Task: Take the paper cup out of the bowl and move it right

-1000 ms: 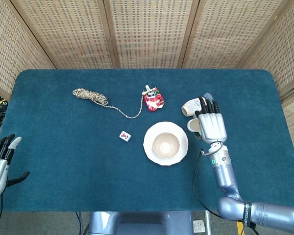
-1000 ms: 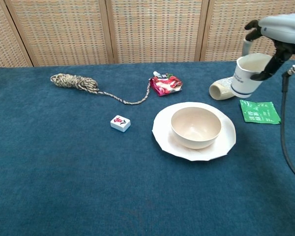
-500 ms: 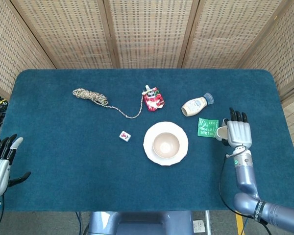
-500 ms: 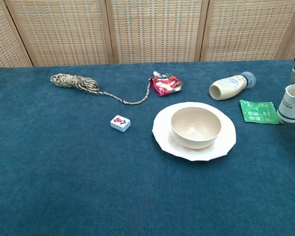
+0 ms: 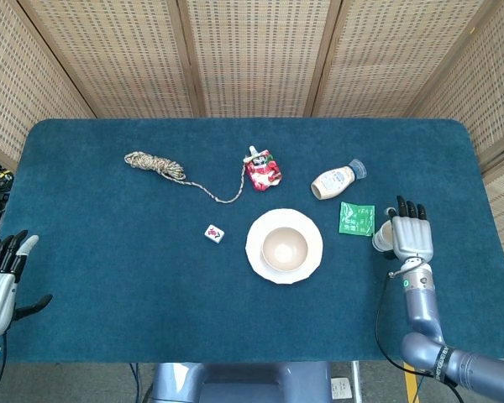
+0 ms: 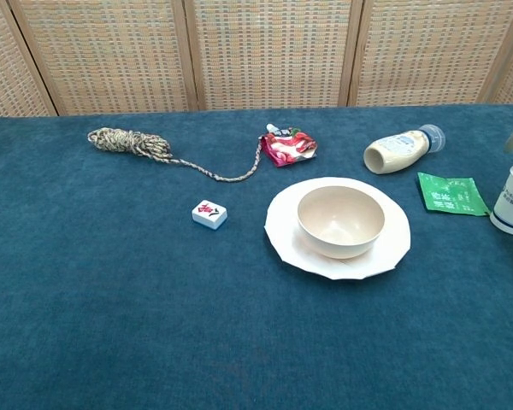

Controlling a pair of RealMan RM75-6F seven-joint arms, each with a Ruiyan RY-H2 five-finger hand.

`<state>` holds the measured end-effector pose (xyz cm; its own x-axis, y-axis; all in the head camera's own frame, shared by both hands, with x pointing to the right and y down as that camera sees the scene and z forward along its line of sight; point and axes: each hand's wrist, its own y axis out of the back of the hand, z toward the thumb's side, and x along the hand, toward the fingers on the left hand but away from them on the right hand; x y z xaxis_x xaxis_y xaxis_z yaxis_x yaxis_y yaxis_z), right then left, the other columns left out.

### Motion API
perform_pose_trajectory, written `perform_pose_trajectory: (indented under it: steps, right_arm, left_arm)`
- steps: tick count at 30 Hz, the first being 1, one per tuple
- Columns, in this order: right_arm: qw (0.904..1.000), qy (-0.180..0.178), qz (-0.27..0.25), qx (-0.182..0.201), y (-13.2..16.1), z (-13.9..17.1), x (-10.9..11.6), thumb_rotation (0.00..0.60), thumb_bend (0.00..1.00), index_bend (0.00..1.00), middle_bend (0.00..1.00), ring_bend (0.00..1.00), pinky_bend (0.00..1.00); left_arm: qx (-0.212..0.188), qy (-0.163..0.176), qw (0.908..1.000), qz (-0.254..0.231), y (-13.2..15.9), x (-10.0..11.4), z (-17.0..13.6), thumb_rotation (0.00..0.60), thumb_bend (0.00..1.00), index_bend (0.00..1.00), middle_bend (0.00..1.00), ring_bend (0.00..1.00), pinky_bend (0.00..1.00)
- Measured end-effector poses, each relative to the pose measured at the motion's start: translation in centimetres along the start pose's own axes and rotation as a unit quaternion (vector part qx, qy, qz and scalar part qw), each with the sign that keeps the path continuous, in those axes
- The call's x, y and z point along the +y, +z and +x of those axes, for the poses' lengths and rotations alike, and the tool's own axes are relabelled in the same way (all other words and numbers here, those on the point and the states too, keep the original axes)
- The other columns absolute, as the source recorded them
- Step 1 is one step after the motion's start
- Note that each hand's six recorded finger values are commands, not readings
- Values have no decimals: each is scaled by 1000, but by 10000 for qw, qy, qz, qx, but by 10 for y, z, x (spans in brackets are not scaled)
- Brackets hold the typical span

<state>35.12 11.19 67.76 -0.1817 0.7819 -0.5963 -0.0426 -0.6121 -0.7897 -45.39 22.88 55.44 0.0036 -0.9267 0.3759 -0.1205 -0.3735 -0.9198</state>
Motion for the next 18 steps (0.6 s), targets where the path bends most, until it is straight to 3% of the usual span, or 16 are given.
perform_pose_trajectory:
  steps: [10, 18]
  right_arm:
    - [9976, -601, -147, 295, -1, 29, 25, 600, 242, 69, 0, 0, 0]
    - [9849, -1188, -789, 981, -19, 90, 23, 600, 232, 57, 0, 0, 0]
  left_arm:
    - [12, 26, 10000, -6, -1, 1, 0, 600, 26, 0, 0, 0, 0]
    - [15, 63, 10000, 59, -1, 1, 0, 600, 26, 0, 0, 0, 0]
